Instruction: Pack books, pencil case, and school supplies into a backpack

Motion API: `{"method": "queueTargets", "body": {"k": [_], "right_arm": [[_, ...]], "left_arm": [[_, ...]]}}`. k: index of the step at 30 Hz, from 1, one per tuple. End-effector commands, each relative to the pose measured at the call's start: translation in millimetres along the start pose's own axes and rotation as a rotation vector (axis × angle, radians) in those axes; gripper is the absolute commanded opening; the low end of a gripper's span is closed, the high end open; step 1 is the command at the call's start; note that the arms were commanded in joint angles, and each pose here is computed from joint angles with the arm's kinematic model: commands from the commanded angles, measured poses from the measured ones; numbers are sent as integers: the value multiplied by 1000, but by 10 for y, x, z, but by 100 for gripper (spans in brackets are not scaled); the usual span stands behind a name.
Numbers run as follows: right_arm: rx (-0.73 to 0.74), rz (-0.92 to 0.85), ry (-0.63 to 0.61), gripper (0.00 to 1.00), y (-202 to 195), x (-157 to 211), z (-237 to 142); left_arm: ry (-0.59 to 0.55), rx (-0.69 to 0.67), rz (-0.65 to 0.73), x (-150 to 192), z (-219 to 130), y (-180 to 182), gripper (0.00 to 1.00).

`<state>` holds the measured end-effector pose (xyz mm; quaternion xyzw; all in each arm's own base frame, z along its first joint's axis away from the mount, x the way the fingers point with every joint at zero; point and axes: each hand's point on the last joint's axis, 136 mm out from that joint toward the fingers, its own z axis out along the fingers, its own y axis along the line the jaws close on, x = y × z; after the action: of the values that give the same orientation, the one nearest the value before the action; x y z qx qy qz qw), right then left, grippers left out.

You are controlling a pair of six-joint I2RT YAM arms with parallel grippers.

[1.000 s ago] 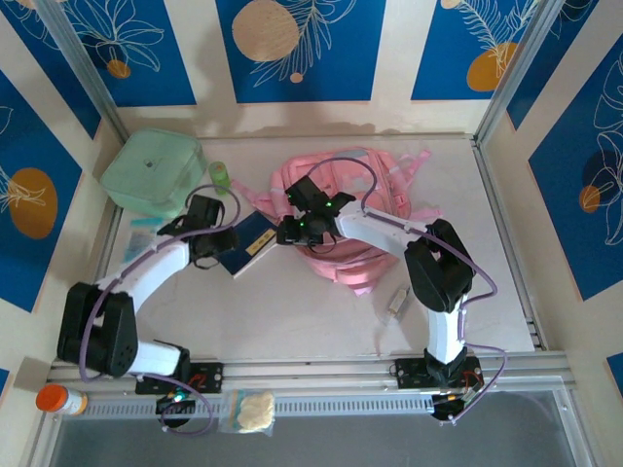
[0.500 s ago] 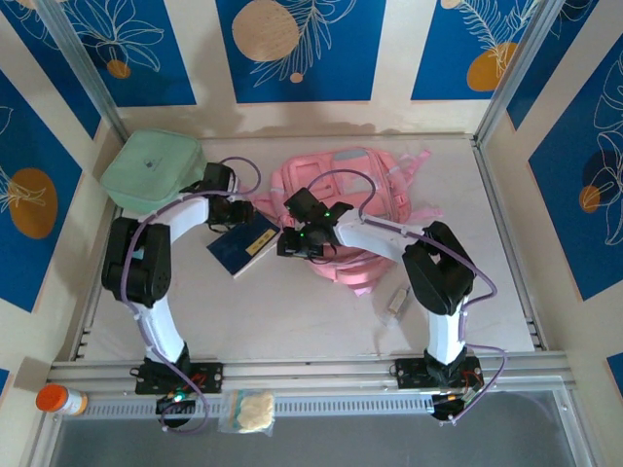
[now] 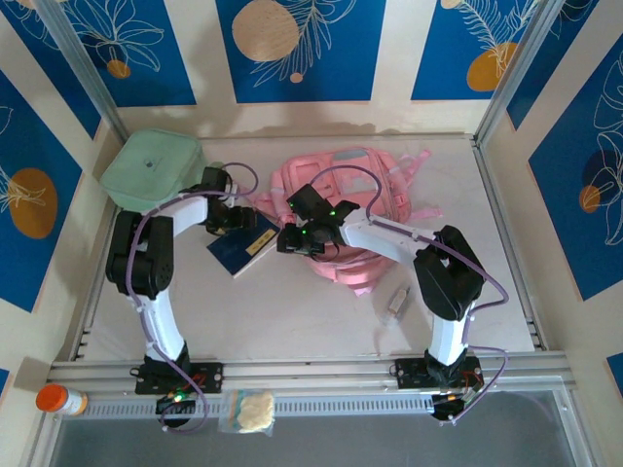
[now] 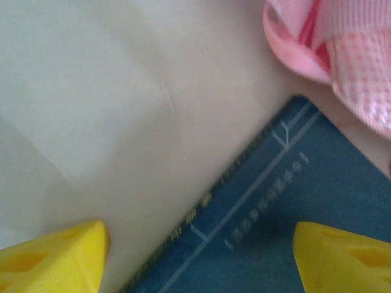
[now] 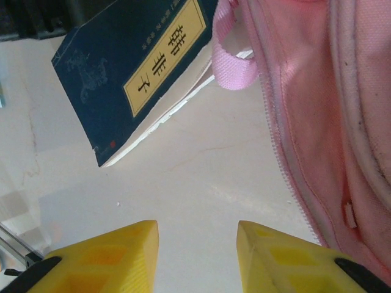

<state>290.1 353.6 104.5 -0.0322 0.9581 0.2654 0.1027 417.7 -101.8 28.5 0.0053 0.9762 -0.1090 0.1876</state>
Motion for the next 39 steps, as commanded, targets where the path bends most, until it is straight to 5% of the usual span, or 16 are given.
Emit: {"method": "queueTargets", "body": {"k": [1, 12, 26, 39], "right_arm": [[7, -7, 29, 39, -24, 107, -27], [10, 1, 78, 38, -65, 270, 88], [45, -24, 131, 38, 35, 304, 574], [29, -123, 152, 36, 296, 225, 852]], "left_arm": [[175, 1, -93, 695, -88, 30, 80], [124, -58, -203, 1587, -520, -205, 76], [-48, 5, -294, 1269, -723, -164, 67], [-47, -18, -419, 1559, -623, 82, 61]]}}
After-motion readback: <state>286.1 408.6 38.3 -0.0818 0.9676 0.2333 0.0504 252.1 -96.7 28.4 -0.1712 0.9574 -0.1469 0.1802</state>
